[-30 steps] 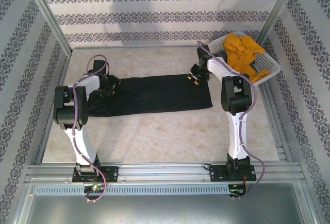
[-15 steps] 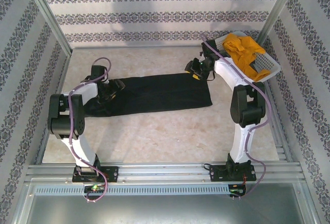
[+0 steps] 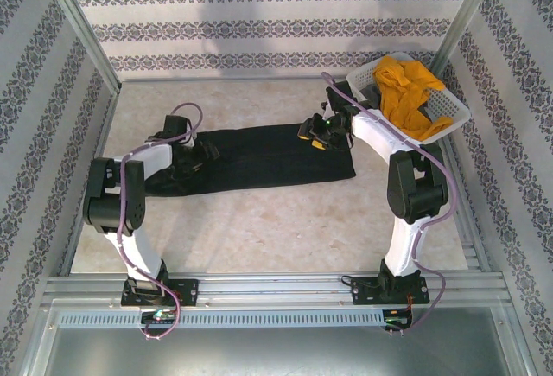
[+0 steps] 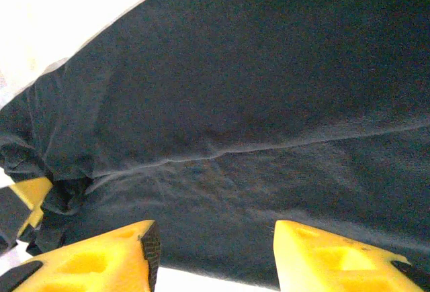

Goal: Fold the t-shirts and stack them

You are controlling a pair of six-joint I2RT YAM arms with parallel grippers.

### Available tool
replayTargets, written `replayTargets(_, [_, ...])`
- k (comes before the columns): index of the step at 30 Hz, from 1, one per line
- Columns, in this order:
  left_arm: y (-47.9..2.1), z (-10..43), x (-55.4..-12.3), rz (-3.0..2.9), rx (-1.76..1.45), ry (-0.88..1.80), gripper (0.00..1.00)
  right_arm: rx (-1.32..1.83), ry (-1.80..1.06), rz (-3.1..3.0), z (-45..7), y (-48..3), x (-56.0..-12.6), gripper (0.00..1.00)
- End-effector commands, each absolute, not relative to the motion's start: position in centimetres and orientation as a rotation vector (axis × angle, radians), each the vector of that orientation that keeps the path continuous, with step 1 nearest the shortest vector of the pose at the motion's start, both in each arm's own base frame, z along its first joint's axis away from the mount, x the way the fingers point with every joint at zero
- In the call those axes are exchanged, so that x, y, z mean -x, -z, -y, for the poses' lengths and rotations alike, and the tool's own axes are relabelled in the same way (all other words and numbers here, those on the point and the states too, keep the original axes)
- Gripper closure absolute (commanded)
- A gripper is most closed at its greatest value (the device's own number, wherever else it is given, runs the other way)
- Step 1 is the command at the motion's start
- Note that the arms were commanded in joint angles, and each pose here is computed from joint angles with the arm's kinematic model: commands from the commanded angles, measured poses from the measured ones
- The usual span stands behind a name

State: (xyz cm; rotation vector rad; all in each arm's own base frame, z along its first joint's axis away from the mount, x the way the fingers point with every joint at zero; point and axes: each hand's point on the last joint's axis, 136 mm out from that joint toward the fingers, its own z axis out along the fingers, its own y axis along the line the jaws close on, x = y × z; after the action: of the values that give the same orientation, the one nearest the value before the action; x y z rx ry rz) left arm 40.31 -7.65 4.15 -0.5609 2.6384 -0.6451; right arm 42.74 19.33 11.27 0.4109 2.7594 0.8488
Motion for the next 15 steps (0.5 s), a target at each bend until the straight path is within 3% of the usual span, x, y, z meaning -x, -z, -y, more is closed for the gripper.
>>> replayTargets(1, [-5.3, 8.9, -39.1, -2.633, 0.519, 0.646, 0.42, -0.383, -0.880, -2.707, -19.5, -13.2, -42.8, 0.51])
replayTargets(15, [-4.1, 11.0, -32.7, -2.749, 0.518, 0.490, 0.42, -0.393, -0.896, -2.726, -19.5, -12.2, -41.8, 0.51])
